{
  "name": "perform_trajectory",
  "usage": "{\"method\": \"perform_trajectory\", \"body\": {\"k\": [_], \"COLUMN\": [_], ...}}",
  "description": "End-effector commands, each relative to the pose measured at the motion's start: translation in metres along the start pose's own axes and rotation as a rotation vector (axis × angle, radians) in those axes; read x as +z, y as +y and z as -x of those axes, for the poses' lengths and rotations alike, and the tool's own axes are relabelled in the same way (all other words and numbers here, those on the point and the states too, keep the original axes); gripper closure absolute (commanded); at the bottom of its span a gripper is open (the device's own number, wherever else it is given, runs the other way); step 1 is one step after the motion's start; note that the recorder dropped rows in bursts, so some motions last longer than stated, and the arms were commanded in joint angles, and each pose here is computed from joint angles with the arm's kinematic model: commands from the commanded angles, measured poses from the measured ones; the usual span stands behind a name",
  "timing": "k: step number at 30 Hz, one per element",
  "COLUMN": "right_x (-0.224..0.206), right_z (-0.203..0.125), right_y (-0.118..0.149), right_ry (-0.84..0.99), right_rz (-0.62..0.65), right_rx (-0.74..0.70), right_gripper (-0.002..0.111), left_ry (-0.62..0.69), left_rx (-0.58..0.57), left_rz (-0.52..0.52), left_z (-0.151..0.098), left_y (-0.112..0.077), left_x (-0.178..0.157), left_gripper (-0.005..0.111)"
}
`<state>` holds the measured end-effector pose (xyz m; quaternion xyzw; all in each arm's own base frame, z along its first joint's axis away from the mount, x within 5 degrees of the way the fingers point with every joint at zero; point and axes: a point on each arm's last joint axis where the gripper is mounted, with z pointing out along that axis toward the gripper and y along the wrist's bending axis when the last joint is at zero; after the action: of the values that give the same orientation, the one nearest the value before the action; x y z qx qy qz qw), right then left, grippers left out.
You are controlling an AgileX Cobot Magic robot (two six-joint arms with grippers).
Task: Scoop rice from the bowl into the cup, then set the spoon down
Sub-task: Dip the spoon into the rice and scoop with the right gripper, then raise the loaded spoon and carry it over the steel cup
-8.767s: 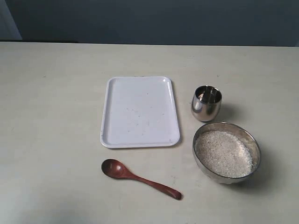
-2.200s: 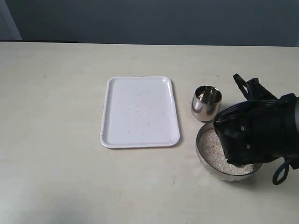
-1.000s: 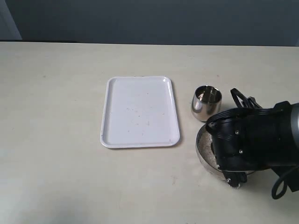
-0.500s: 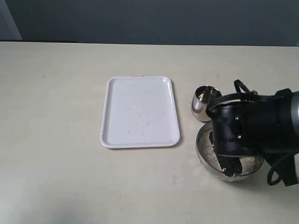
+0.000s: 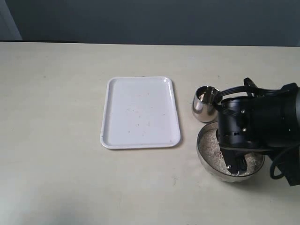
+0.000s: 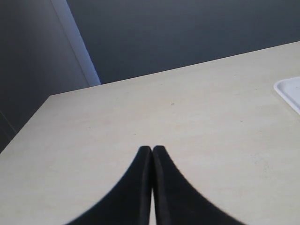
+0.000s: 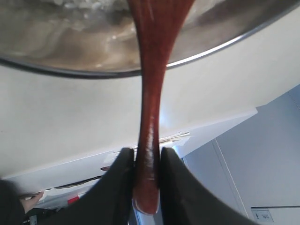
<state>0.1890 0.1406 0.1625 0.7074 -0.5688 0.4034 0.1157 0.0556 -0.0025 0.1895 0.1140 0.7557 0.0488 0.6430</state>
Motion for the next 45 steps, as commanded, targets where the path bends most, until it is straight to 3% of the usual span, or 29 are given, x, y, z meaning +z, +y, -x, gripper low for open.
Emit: {"method": "perform_trajectory", "body": {"k": [1,9,14,33,45], "right_x": [0.000,-0.001,-0.010,0.000,-0.008], "right_z": [-0.001,-0.001,-0.004,-0.012,-0.021], "right_y": [-0.001,-0.001,-0.015,-0.019,-0.019], "right_ry": [0.005,-0.007,-0.065,-0.180,-0.215], "right_rz": [0.001,0.019,0.051,0.319,0.301], "right_rx": [0.006,0.020,0.116,0.172,0.189], "right_gripper": [0.109,0.109,0.109,0.109,0.109], "left_ry": [-0.021,-0.021,-0.021,-0.021,-0.021], "left_rx": [-0.010,-0.010,-0.010,-0.010,-0.010], "left_rz": [0.002,0.002,0.002,0.002,0.002], "left_z": [0.002,0.002,0.002,0.002,0.002], "left_y": [0.000,0.000,0.000,0.000,0.000], "left_x": [-0.001,-0.001,-0.001,-0.001,-0.001], "left_gripper": [0.106,0.106,0.106,0.106,0.106]}}
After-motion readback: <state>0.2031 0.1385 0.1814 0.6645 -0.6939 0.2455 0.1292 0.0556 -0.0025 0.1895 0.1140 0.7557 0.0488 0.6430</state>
